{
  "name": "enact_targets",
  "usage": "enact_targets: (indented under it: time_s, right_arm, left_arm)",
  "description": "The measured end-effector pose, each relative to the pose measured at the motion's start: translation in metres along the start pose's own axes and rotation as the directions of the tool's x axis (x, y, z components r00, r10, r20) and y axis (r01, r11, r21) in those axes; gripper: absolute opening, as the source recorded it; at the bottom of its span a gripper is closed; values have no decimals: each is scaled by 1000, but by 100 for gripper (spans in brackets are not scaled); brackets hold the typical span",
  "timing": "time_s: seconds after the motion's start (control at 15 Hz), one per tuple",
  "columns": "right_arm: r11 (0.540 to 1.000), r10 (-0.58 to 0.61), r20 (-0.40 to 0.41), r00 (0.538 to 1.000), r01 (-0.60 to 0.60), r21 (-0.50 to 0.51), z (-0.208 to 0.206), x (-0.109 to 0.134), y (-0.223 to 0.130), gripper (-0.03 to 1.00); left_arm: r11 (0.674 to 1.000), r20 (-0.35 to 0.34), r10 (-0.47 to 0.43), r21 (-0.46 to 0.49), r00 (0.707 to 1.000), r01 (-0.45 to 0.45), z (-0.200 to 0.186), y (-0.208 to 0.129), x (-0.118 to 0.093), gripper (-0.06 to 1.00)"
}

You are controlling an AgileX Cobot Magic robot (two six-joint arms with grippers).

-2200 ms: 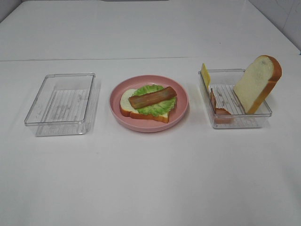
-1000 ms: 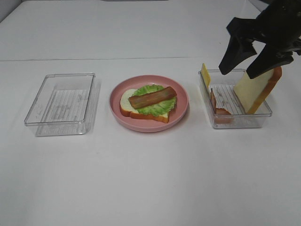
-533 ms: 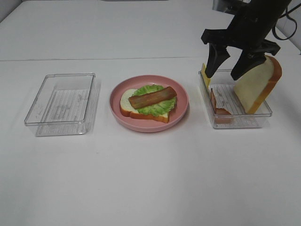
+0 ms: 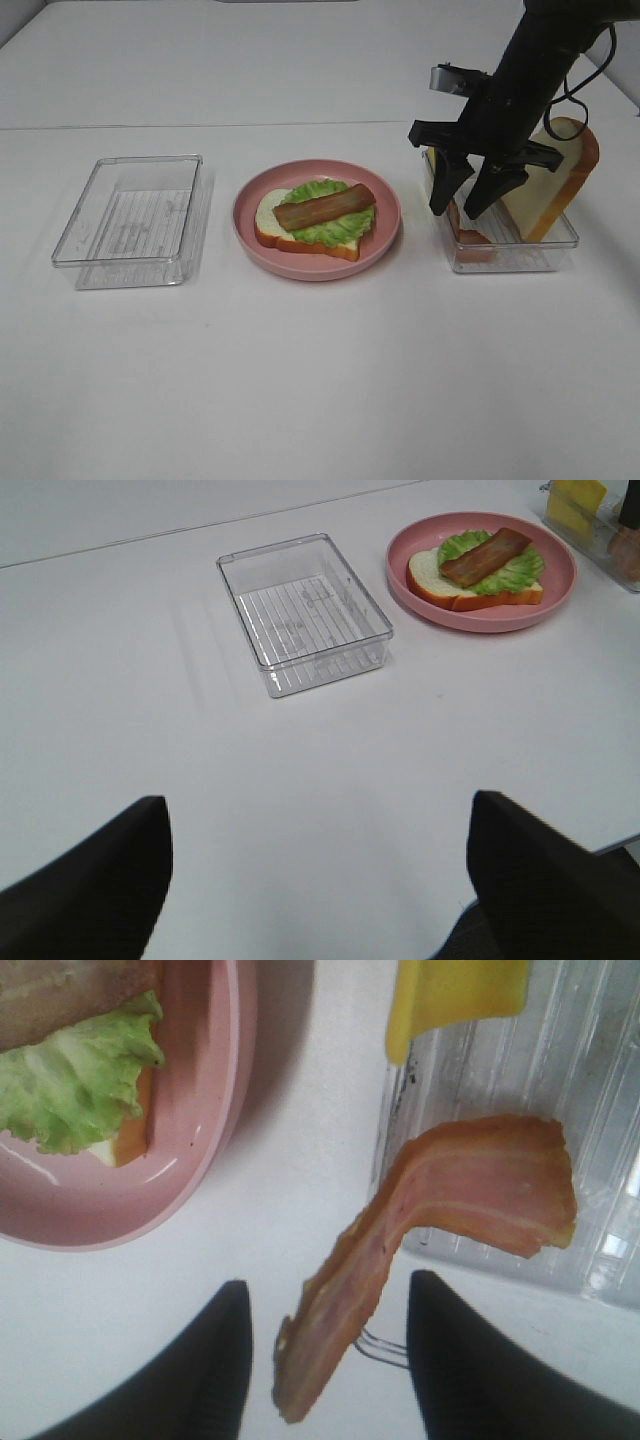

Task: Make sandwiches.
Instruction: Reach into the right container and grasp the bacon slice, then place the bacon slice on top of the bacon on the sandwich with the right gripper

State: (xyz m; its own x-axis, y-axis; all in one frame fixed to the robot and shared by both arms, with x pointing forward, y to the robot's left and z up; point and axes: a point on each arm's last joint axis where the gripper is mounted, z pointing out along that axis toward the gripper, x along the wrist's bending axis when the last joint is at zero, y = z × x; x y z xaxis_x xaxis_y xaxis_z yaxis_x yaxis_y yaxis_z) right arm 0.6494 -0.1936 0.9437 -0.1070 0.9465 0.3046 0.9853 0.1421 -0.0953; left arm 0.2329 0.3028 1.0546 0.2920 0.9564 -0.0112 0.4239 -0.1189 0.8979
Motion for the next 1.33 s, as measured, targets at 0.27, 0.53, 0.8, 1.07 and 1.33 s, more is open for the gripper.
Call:
enact_targets:
  time_s: [0.27,0.53,0.8,1.07,1.33]
  right_arm:
    - [1000,7,-1,1000,-7,-7,0,0,2,0]
    - [999,-16,-6,1000,16,-37,-29,9,-10,0]
    - [985,-57,-78,995,43,-169,-85,33,-32,0]
    - [960,-170,-333,928,80,-267,-120,66,-49,0]
    - [891,-319,-455,832,100,-443,-118,115,-40,0]
  left_arm:
    - [1000,0,0,0,1000,0,0,0,0,77]
    - [1000,0,0,0,1000,0,0,0,0,77]
    - [1000,0,0,0,1000,0,0,0,0,77]
    - [1000,0,0,0,1000,0,0,0,0,77]
    - [1000,1,0,-1,1000,0,0,0,0,77]
